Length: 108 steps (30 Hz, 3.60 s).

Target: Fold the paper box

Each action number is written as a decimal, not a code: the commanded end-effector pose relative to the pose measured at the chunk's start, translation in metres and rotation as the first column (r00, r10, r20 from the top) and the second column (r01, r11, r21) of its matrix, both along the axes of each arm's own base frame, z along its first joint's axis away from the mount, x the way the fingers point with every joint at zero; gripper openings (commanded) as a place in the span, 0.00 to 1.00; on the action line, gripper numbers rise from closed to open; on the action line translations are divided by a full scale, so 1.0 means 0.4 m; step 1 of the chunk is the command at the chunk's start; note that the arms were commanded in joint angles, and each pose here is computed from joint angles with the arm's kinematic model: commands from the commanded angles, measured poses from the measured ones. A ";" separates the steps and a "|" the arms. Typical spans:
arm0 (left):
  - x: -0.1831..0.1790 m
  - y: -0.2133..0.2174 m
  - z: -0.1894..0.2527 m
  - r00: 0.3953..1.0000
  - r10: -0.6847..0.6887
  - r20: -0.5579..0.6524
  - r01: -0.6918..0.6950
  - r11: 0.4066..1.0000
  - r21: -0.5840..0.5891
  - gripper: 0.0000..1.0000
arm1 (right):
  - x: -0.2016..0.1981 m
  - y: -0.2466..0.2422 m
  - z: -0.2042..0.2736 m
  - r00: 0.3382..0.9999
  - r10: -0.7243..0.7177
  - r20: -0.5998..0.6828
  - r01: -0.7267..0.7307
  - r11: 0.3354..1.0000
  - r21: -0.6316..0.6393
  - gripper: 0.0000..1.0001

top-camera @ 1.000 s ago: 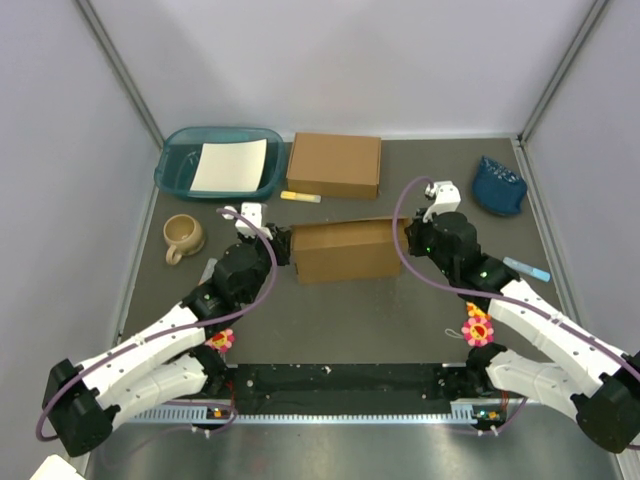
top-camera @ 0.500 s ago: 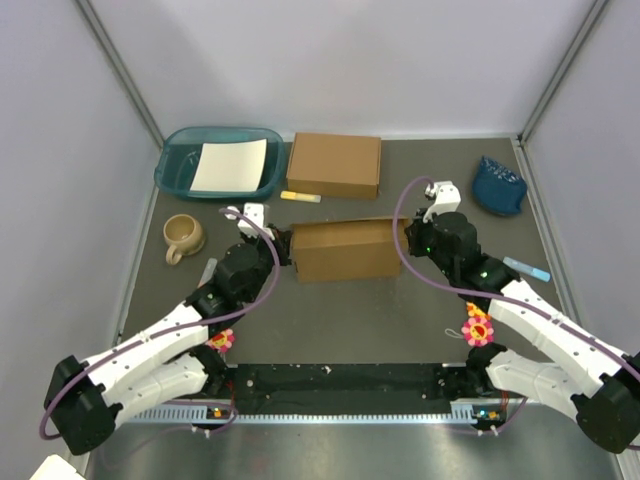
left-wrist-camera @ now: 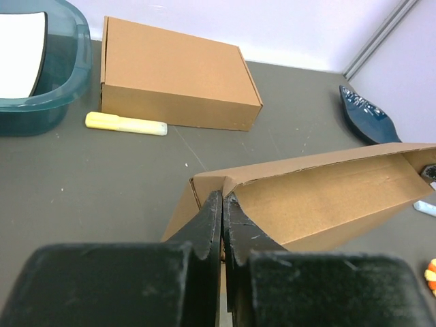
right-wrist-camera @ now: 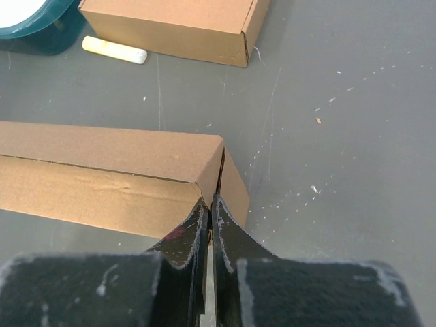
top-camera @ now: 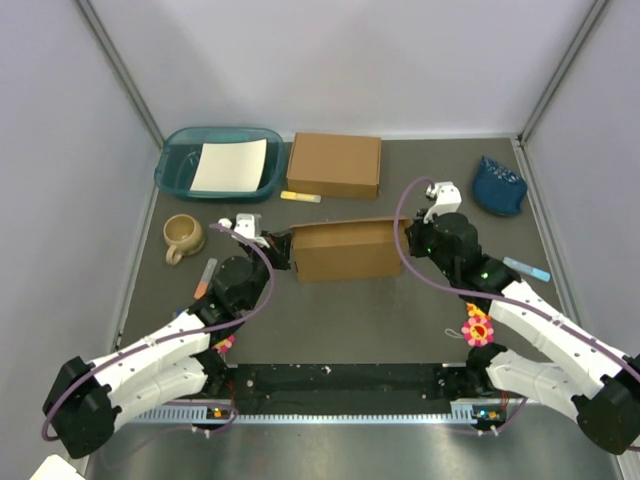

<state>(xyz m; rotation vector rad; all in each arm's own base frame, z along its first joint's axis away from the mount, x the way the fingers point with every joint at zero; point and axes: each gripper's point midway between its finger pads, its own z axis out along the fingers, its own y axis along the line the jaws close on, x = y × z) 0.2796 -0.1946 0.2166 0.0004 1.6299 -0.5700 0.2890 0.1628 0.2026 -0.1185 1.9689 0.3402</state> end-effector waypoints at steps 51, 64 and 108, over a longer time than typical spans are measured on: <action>-0.054 -0.009 -0.304 0.952 0.107 -0.286 0.009 0.926 0.376 0.00 | -0.024 -0.040 0.060 1.000 -0.027 -0.003 0.027 0.998 -0.065 0.37; -0.049 -0.013 -0.308 0.952 0.108 -0.286 0.014 0.919 0.394 0.00 | 0.005 -0.043 0.122 0.997 -0.043 0.064 0.048 0.997 -0.067 0.36; -0.058 -0.020 -0.333 0.944 0.099 -0.316 0.030 0.924 0.380 0.00 | -0.069 -0.092 0.044 0.996 -0.087 -0.025 0.088 0.996 0.013 0.43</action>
